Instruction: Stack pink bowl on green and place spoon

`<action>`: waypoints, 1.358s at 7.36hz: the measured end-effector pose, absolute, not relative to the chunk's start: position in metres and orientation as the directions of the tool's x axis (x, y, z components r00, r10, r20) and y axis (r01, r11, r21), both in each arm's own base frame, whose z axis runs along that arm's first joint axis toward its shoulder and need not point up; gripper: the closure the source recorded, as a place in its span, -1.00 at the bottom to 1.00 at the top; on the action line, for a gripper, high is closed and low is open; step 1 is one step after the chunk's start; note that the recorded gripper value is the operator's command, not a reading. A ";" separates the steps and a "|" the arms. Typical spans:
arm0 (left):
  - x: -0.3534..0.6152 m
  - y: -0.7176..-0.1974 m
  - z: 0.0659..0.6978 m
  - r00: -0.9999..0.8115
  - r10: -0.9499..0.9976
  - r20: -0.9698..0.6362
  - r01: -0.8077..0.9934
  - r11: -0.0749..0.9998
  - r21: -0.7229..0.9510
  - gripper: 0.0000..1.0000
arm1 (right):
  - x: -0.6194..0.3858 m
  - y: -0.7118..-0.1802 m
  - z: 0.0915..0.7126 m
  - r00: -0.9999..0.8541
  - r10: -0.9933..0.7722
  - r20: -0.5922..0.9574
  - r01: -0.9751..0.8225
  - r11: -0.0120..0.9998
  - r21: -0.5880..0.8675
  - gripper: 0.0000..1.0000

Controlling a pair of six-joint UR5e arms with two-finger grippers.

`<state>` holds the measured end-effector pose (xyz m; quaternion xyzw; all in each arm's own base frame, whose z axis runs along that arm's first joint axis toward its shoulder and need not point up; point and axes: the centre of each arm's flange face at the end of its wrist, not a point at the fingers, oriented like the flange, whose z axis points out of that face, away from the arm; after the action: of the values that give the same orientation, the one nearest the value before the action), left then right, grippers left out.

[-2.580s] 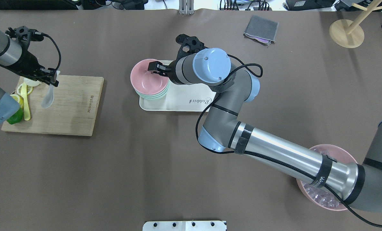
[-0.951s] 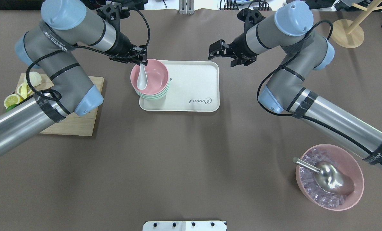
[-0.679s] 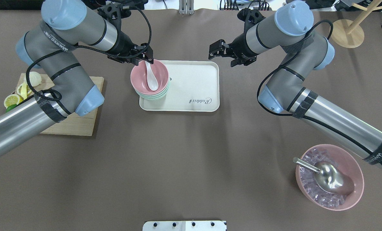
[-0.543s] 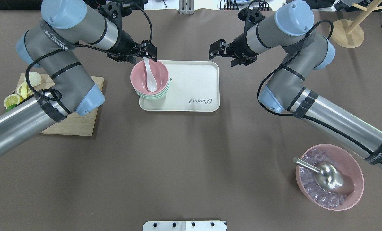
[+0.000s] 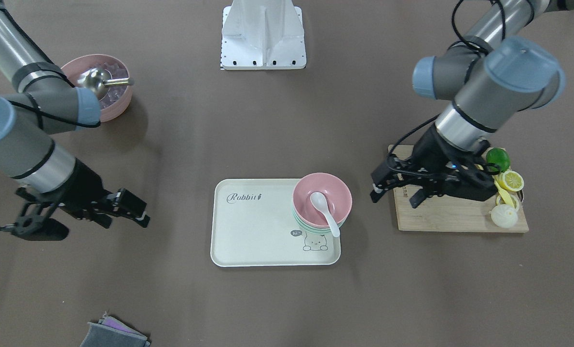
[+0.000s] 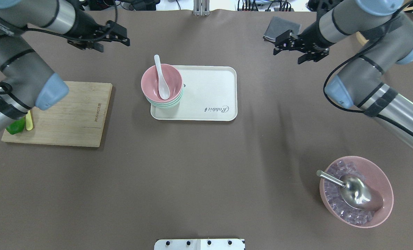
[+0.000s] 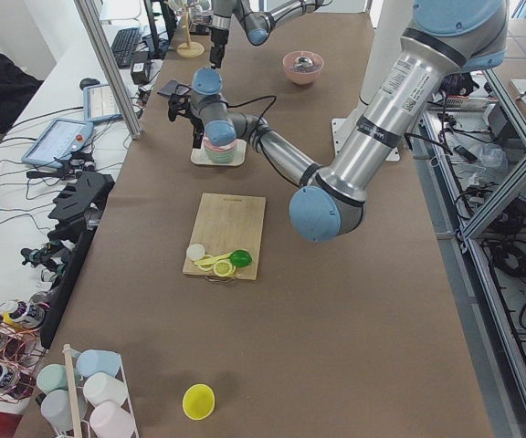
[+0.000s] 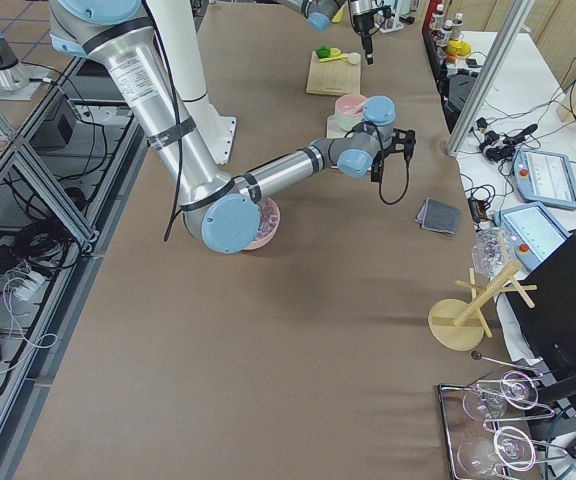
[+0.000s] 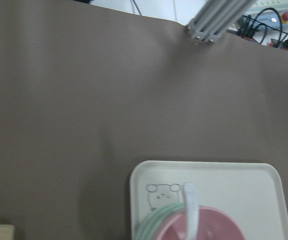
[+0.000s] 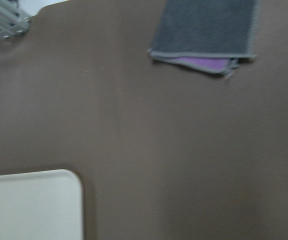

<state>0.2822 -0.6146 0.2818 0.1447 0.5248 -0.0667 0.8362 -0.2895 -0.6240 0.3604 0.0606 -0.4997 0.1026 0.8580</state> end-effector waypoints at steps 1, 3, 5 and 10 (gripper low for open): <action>0.241 -0.622 0.308 0.501 0.063 -0.863 0.239 0.949 0.208 -0.96 | -0.237 -0.627 0.404 0.577 0.077 0.813 -0.197 0.979 0.047 -1.00; 0.177 -0.628 0.363 0.623 0.056 -0.780 0.175 0.962 0.209 -0.96 | -0.113 -0.618 0.509 0.747 -0.070 0.661 -0.010 0.993 0.116 -1.00; 0.106 -0.621 0.437 0.718 0.093 -0.689 0.060 0.979 0.194 -0.96 | -0.031 -0.578 0.592 0.792 -0.121 0.599 0.102 0.993 0.066 -1.00; 0.003 -0.576 0.590 0.719 0.086 -0.689 -0.015 0.994 0.107 -0.96 | 0.028 -0.524 0.642 0.762 -0.110 0.638 0.124 0.992 0.024 -1.00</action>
<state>0.0033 -0.5755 0.5898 0.0470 0.3735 0.0273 0.9260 0.0280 -0.5238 0.6417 -0.0099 -0.3394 -0.0622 0.9385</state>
